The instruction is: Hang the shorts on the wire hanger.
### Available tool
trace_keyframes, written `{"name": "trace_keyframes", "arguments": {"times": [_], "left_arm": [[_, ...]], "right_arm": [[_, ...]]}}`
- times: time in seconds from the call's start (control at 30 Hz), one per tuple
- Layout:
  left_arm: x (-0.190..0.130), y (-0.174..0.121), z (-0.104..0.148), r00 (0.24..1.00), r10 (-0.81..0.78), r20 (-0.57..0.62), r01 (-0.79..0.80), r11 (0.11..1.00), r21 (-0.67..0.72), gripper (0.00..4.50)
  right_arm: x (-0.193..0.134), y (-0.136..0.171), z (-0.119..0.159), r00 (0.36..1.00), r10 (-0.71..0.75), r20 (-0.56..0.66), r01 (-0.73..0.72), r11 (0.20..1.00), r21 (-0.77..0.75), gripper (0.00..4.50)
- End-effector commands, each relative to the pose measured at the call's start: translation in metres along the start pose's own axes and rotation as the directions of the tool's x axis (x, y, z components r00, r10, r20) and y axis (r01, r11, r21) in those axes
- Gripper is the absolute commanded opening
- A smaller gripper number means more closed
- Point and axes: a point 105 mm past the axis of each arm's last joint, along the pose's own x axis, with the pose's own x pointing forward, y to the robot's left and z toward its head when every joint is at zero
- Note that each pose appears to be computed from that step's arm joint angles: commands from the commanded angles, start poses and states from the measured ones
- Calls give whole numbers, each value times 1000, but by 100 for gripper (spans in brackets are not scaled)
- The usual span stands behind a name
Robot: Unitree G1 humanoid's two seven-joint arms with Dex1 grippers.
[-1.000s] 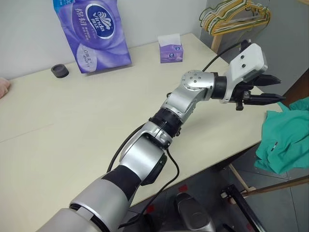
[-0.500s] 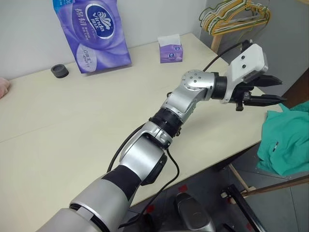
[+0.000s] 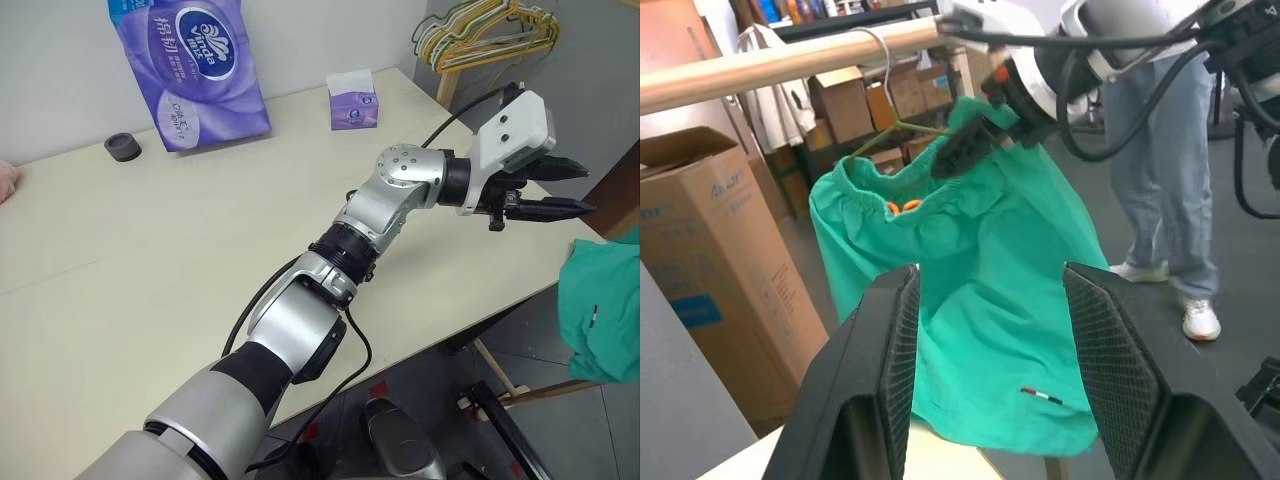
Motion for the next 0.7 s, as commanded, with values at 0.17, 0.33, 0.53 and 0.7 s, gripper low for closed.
{"name": "trace_keyframes", "arguments": {"times": [0.17, 0.33, 0.53, 0.7], "left_arm": [[37, -25, 32, 988, -113, 104, 109, 993, 44, 239], [0, -9, 9, 1000, -4, 20, 4, 1000, 18, 239], [-83, 3, -34, 965, 216, -149, -225, 973, -45, 239], [-179, 20, -64, 731, 605, -316, -631, 775, 26, 239]], "right_arm": [[-37, 42, 42, 970, 96, 225, -37, 967, -251, 446], [-55, 91, 48, 904, 283, 321, -144, 908, -394, 446], [-57, 127, 23, 852, 408, 330, -222, 850, -477, 446], [-67, 190, -22, 703, 654, 278, -462, 718, -521, 446]]}}
